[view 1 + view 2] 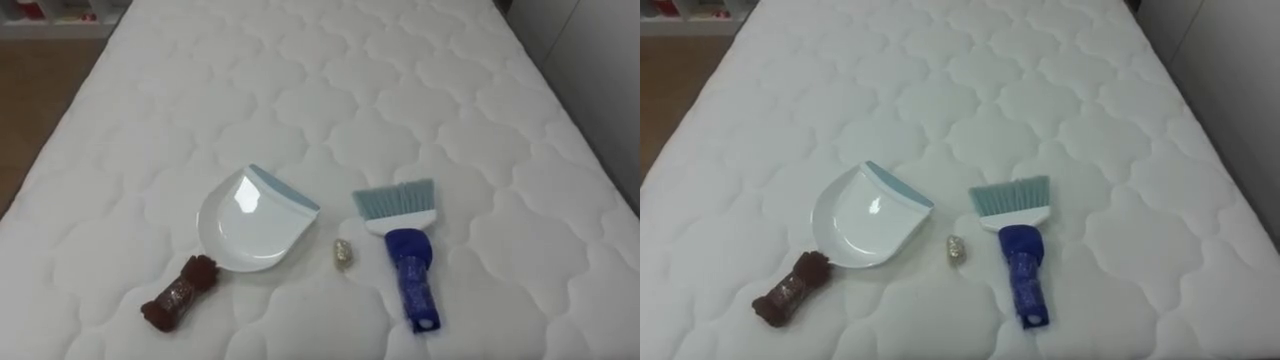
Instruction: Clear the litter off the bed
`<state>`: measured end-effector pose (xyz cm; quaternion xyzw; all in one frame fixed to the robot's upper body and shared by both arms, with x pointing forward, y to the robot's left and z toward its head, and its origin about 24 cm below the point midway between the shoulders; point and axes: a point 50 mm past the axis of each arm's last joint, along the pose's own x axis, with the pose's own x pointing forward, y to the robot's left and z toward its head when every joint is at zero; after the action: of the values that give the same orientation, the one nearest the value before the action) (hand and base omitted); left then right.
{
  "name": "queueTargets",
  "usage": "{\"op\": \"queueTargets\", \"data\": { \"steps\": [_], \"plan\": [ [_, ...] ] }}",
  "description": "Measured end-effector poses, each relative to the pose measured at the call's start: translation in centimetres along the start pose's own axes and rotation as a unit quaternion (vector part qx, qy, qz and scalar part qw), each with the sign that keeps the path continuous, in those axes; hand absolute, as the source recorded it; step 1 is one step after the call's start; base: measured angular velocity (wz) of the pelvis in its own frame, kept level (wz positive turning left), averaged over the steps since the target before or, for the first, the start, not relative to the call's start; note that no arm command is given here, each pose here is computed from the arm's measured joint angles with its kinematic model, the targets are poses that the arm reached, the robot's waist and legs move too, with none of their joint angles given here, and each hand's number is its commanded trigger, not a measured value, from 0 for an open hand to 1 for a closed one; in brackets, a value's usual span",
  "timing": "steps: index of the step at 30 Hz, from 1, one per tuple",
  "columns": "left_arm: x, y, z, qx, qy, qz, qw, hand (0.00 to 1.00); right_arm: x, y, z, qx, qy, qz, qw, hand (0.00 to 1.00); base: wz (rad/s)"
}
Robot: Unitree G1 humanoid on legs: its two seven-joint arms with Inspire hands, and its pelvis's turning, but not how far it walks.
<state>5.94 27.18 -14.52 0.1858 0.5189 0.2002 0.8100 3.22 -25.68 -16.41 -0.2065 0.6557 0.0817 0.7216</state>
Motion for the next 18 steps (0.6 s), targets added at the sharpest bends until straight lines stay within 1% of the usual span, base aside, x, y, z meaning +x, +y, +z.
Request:
{"op": "queueTargets", "data": {
  "steps": [2,3,5,6,8,11,13,16,18],
  "plan": [
    [0.1,0.7,3.1,-0.019,-0.075,0.036,0.996,0.0,0.0,-0.3,0.1,0.005,-0.009,-0.003,1.0,0.0,0.16],
    [0.0,0.9,3.9,-0.025,-0.096,0.046,0.994,0.0,0.0,-0.4,0.2,0.004,-0.012,-0.005,1.0,0.0,0.07],
    [-0.3,1.4,6.3,-0.047,-0.162,0.081,0.982,0.0,-0.1,-0.6,0.3,0.0,-0.023,-0.008,1.0,0.0,0.02],
    [-0.4,1.5,7.0,-0.05,-0.177,0.087,0.979,0.0,-0.1,-0.7,0.3,-0.001,-0.025,-0.009,1.0,0.0,0.03],
    [-0.9,1.8,9.6,-0.064,-0.233,0.104,0.965,0.0,-0.2,-0.9,0.3,-0.003,-0.029,-0.013,0.999,0.0,0.04],
    [-1.6,2.1,11.6,-0.078,-0.287,0.124,0.947,0.0,-0.2,-1.2,0.3,-0.002,-0.03,-0.024,0.999,0.0,0.0],
    [-2.1,2.0,12.5,-0.084,-0.309,0.133,0.938,0.0,-0.2,-1.3,0.3,-0.002,-0.031,-0.027,0.999,0.0,0.02],
    [-2.6,1.5,14.8,-0.093,-0.346,0.13,0.925,0.0,-0.2,-1.4,0.8,-0.006,-0.035,-0.027,0.999,0.0,0.02],
    [-2.8,1.5,16.3,-0.102,-0.366,0.13,0.916,0.0,-0.1,-1.5,1.3,-0.006,-0.042,-0.029,0.999,0.0,0.0]
  ]
}}
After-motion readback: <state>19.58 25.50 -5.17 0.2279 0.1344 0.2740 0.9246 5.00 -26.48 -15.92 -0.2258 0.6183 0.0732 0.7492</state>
